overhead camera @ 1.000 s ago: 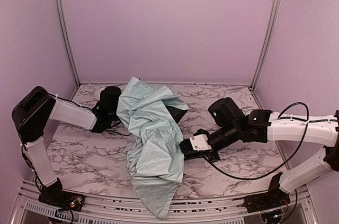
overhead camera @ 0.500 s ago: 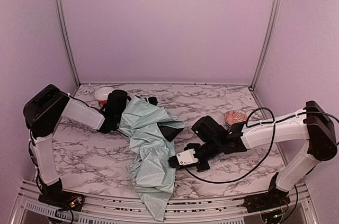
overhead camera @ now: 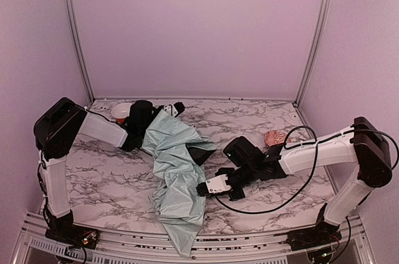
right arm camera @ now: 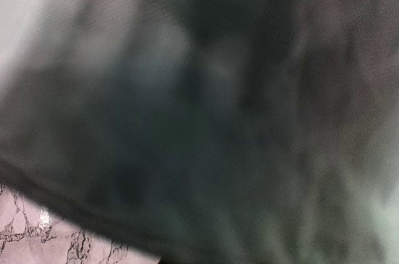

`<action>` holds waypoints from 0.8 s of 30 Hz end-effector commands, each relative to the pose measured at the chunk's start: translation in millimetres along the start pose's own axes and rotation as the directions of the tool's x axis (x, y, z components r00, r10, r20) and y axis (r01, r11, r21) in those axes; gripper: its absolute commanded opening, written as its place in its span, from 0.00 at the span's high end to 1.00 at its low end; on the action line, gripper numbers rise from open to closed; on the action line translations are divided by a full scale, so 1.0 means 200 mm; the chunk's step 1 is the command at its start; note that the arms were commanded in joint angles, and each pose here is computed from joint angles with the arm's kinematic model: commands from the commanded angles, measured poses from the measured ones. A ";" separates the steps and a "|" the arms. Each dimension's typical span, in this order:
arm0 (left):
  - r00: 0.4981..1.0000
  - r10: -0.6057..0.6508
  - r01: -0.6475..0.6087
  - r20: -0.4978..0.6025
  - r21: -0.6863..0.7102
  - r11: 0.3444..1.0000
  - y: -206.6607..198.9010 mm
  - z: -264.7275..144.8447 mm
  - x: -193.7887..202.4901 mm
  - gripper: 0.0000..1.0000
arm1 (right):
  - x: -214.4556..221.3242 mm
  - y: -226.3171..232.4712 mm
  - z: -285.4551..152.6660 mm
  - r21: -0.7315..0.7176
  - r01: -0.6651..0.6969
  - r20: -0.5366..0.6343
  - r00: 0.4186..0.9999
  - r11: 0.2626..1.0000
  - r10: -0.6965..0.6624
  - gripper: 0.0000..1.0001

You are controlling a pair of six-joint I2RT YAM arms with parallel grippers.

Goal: Put away the umbrella

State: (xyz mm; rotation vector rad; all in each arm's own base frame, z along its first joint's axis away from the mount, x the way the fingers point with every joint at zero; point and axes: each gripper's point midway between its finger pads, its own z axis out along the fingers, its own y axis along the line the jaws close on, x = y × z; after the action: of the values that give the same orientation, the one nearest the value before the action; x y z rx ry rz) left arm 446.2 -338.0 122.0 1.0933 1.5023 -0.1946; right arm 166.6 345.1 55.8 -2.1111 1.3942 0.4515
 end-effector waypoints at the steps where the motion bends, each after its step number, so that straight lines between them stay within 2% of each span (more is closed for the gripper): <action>1: 0.991 -0.111 0.076 -0.075 -0.367 0.927 0.46 -0.02 0.05 0.16 | 0.05 0.00 0.02 -0.010 -0.060 -0.016 0.998 0.998 0.060 1.00; 4: 0.978 -0.160 0.078 -0.131 -0.482 0.873 0.65 -0.06 0.09 0.02 | 0.07 0.00 0.02 -0.009 -0.076 -0.022 0.997 0.997 0.076 1.00; 9: 0.950 -0.212 0.044 -0.228 -0.575 0.817 0.84 -0.08 0.19 0.01 | 0.08 0.01 0.01 -0.015 -0.090 -0.030 0.996 0.996 0.090 1.00; 12: 0.942 -0.250 0.056 -0.225 -0.629 0.776 0.94 -0.12 0.19 0.01 | 0.08 0.02 0.01 -0.018 -0.096 -0.031 0.995 0.995 0.095 1.00; 15: 0.945 -0.260 0.078 -0.197 -0.638 0.766 1.02 -0.15 0.12 0.01 | 0.08 0.03 0.01 -0.032 -0.104 -0.030 0.994 0.994 0.103 1.00; 18: 0.932 -0.291 0.089 -0.219 -0.638 0.765 1.11 -0.15 0.16 0.01 | 0.08 0.03 0.01 -0.043 -0.106 -0.035 0.994 0.993 0.105 1.00; 24: 0.928 -0.242 0.001 -0.282 -0.649 0.761 1.24 -0.18 0.23 0.01 | 0.07 0.04 -0.02 -0.035 -0.091 -0.023 0.996 0.995 0.090 1.00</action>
State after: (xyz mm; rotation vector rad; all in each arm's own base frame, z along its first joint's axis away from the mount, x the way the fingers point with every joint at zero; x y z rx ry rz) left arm 591.5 -187.7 202.9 0.5000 1.7465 0.3565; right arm 187.3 346.5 60.2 -1.9945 1.4799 0.4531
